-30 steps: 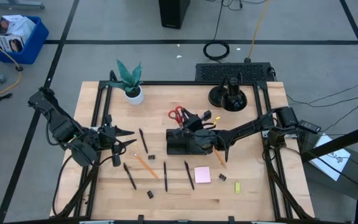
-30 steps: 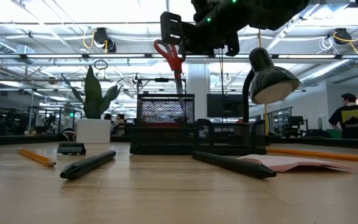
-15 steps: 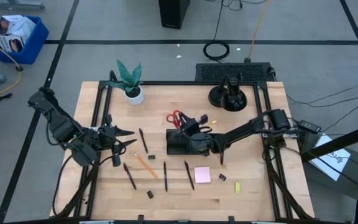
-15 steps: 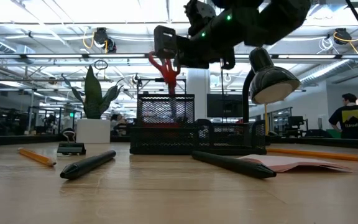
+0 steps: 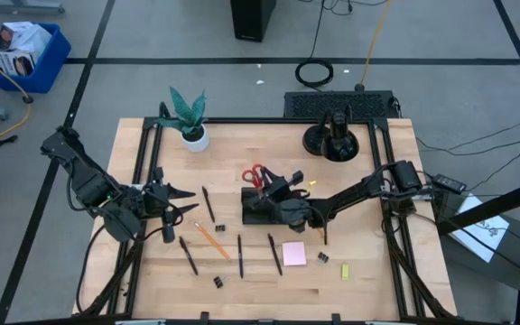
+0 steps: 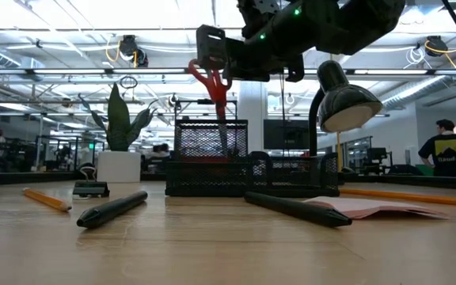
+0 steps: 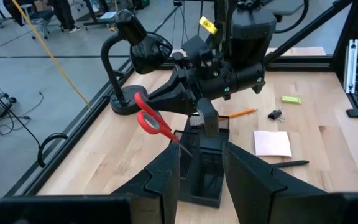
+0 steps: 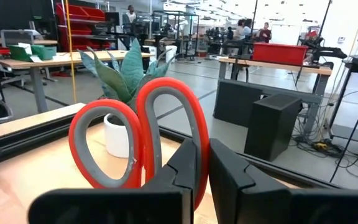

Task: Pick and place office supplies into organizer
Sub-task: Put the scissor into the desk organizer

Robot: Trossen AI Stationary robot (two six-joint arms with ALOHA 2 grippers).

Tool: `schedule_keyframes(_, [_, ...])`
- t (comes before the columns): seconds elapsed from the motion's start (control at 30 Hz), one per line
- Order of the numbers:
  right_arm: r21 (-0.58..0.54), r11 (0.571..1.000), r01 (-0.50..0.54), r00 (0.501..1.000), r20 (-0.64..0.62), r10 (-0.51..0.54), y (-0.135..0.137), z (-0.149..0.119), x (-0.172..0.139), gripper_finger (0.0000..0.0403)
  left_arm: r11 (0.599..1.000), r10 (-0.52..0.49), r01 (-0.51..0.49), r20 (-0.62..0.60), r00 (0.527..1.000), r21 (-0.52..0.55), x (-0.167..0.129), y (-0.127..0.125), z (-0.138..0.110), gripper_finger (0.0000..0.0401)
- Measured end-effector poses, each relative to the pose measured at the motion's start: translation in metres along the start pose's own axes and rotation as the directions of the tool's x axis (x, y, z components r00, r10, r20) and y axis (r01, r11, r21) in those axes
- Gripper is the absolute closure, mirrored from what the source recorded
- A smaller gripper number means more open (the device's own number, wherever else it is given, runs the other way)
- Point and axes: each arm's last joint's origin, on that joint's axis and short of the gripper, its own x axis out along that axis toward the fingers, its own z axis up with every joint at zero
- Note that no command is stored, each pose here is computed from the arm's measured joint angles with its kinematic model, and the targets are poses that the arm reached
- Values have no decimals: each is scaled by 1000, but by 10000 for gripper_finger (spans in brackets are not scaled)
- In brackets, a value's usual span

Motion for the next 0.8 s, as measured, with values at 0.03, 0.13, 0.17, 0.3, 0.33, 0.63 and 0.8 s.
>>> schedule_keyframes(0.03, [0, 1000, 15, 1000, 0, -15, 0, 0, 0, 388, 1000, 0, 0, 0, 1000, 0, 0, 0, 0, 274])
schedule_keyframes(0.13, [-17, 999, 41, 999, -8, -41, -1, -3, -1, 388, 1000, 0, 0, 0, 1000, 0, 0, 0, 0, 274])
schedule_keyframes(0.17, [-14, 999, 40, 999, -12, -40, -1, -4, -1, 388, 1000, 0, 0, 0, 1000, 0, 0, 0, 0, 274])
schedule_keyframes(0.3, [-6, 999, 42, 999, -25, -42, -1, -7, -1, 388, 1000, 0, 0, 0, 1000, 0, 0, 0, 0, 274])
schedule_keyframes(0.33, [-3, 999, 41, 999, -25, -41, -1, -7, -1, 388, 1000, -1, 1, 0, 1000, 0, 0, 0, 0, 274])
schedule_keyframes(0.63, [2, 999, 54, 998, -22, -54, 0, -12, -2, 388, 1000, -1, 1, 0, 1000, 0, 0, 0, 0, 274])
schedule_keyframes(0.8, [14, 998, 67, 998, -21, -67, 1, -16, -1, 388, 1000, -1, 1, 0, 1000, 0, 0, 0, 0, 274])
